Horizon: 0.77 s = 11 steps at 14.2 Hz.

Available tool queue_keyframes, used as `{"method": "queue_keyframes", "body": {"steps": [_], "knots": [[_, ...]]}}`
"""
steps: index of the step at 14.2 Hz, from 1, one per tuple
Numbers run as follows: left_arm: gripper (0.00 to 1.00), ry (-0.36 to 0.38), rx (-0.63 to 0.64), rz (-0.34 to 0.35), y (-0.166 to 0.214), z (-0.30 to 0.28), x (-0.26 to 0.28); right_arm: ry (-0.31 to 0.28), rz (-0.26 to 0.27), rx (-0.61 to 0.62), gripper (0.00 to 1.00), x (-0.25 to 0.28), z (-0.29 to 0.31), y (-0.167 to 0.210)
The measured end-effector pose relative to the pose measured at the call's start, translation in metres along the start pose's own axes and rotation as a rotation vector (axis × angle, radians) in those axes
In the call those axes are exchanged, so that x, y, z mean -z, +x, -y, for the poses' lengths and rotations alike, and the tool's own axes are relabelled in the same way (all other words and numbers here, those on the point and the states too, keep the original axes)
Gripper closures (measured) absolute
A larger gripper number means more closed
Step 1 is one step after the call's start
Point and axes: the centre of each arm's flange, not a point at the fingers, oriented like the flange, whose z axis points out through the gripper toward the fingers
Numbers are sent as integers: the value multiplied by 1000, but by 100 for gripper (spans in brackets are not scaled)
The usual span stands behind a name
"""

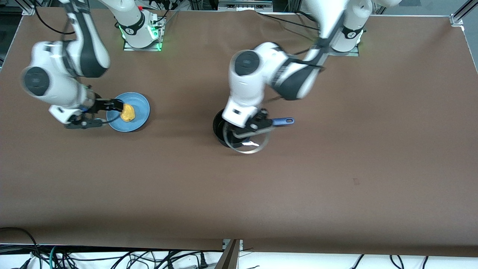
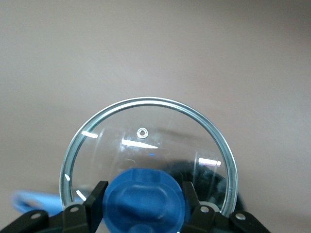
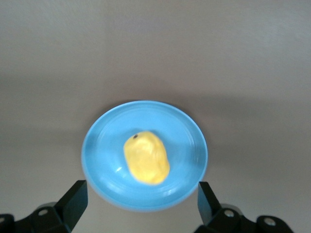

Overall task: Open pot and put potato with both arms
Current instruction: 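Lift the lid with the left gripper while the right gripper reaches the potato, then lower the lid with the left gripper while the right gripper grasps the potato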

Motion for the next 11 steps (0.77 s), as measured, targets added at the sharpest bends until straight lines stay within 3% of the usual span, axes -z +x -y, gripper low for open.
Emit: {"method": "queue_keyframes", "body": {"steps": [4, 8, 11], "knots": [[33, 29, -225, 45, 108, 184, 6, -30, -10, 61, 0, -68, 15, -17], [33, 3, -379, 134, 145, 351, -28, -56, -34, 118, 4, -115, 21, -22], [33, -12, -462, 112, 147, 450, -72, -55, -32, 121, 34, -123, 22, -23]]}}
